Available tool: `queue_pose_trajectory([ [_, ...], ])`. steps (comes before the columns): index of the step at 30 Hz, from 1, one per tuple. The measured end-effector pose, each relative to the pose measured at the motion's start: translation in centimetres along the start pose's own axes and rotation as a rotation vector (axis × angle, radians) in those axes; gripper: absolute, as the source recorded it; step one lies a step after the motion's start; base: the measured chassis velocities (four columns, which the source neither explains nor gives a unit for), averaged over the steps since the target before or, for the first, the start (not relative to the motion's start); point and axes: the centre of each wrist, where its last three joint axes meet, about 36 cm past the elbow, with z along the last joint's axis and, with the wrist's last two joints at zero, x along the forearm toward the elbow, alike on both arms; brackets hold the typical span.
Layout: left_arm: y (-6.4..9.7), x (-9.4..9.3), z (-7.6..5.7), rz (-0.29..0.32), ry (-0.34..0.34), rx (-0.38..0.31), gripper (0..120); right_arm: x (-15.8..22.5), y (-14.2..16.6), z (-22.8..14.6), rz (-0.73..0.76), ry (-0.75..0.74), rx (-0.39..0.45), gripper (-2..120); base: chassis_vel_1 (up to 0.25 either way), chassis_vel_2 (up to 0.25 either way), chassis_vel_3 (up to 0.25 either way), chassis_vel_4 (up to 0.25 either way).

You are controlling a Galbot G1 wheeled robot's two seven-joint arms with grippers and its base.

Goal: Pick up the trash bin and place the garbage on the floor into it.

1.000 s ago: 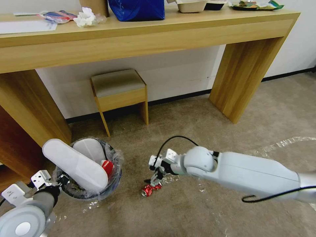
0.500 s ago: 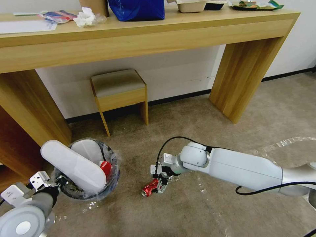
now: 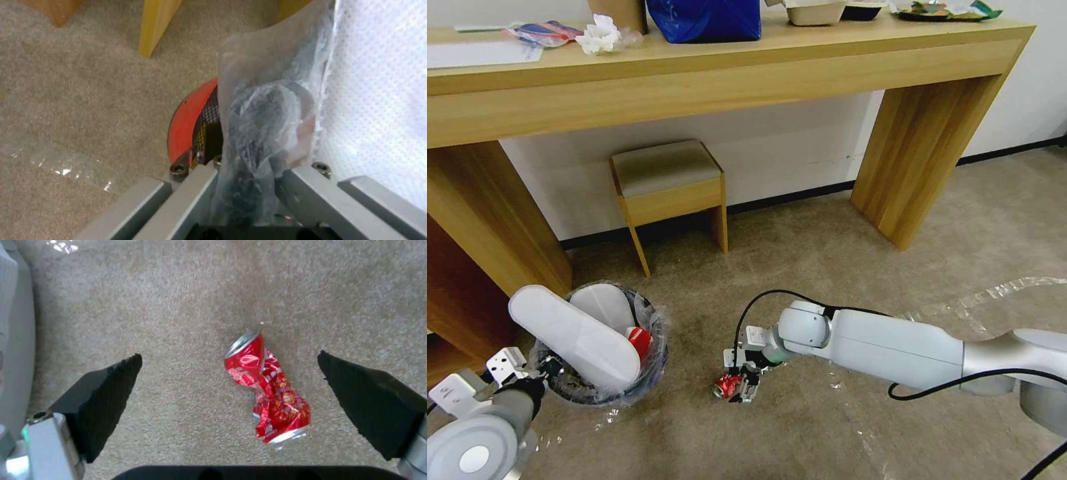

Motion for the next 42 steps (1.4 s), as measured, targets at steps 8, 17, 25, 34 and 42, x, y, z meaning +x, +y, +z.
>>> queue_pose_trajectory([
  [8,0.0,-0.2,0.2,-0.005,0.002,0.002,0,-0.9,0.3,0.2,0.007,-0.013,0.006,100,0.000,0.000,0.000,0.000],
  [17,0.0,-0.2,0.3,-0.006,0.004,0.002,0,-1.3,0.1,0.5,0.030,-0.024,0.002,100,0.000,0.000,0.000,0.000],
  [25,0.0,-0.2,0.3,-0.009,0.005,-0.003,0,-2.5,-0.3,1.2,0.034,-0.041,0.003,100,0.000,0.000,0.000,0.000],
  [34,-0.2,0.1,0.2,-0.002,0.002,-0.010,0,-2.9,-0.4,2.1,0.056,-0.048,-0.008,100,0.000,0.000,0.000,0.000],
  [42,-0.4,0.1,0.3,0.004,0.003,-0.013,0,-2.9,-0.4,3.0,0.079,-0.050,-0.025,100,0.000,0.000,0.000,0.000],
])
